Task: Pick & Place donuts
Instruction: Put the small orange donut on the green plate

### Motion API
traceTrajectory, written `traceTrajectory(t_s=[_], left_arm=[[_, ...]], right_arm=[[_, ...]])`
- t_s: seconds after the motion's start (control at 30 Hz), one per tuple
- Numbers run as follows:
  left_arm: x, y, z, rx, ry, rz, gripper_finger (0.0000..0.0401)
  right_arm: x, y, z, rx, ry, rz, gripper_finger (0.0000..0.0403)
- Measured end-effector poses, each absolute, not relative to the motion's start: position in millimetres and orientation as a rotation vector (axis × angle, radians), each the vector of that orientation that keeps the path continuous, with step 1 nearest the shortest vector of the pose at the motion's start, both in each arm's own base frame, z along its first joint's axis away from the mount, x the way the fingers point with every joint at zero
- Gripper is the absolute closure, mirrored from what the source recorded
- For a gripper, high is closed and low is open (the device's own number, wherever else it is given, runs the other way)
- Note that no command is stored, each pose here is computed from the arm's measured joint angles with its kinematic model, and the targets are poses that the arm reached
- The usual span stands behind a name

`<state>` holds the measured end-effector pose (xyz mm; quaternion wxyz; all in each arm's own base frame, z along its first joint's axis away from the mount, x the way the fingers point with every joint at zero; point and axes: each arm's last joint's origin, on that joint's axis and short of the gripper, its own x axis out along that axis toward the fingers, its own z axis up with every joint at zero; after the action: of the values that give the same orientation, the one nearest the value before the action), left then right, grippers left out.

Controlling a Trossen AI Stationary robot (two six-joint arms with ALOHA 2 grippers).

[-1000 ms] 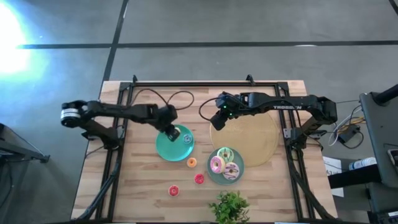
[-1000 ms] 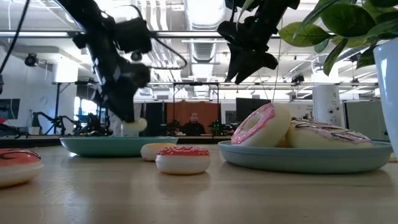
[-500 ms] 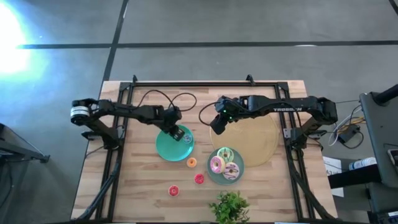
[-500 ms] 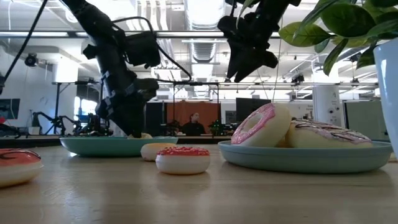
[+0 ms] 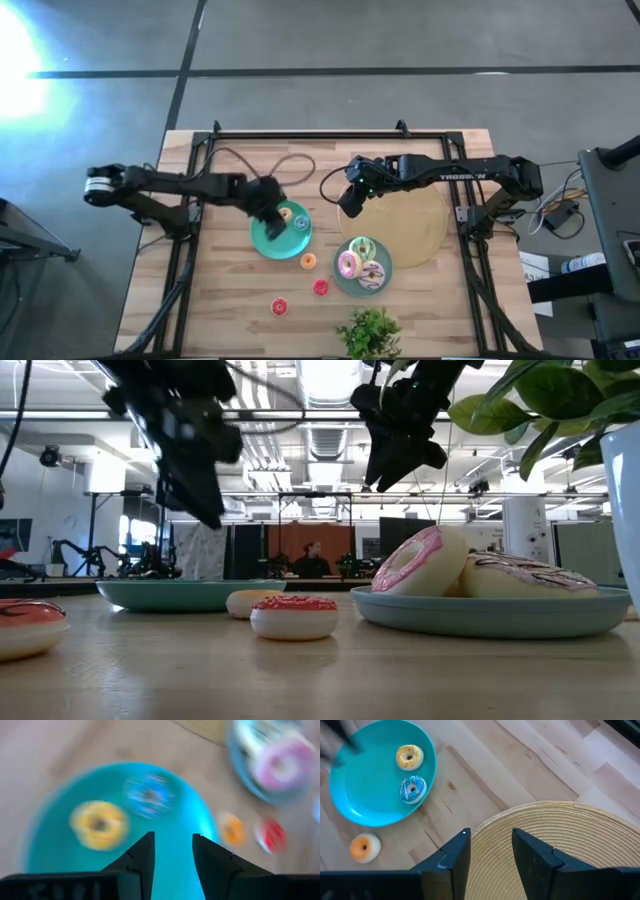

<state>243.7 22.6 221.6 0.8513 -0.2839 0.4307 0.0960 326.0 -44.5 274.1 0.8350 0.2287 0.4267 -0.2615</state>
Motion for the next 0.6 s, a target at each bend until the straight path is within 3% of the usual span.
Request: traceTrajectory(t_s=[0.23,0.6], left_arm=[[239.1,-32.5,227.0,-0.495,0.954,-0.062,0.0296],[237.3,-94.5,199.1,-0.379,1.069,-0.178,0.0296]], right_arm=[[326.2,-43.3,274.0,0.490,0.909,-0.535,0.0259],[327.9,-25.3,273.3,0.546,0.907,-0.521,0.0257]])
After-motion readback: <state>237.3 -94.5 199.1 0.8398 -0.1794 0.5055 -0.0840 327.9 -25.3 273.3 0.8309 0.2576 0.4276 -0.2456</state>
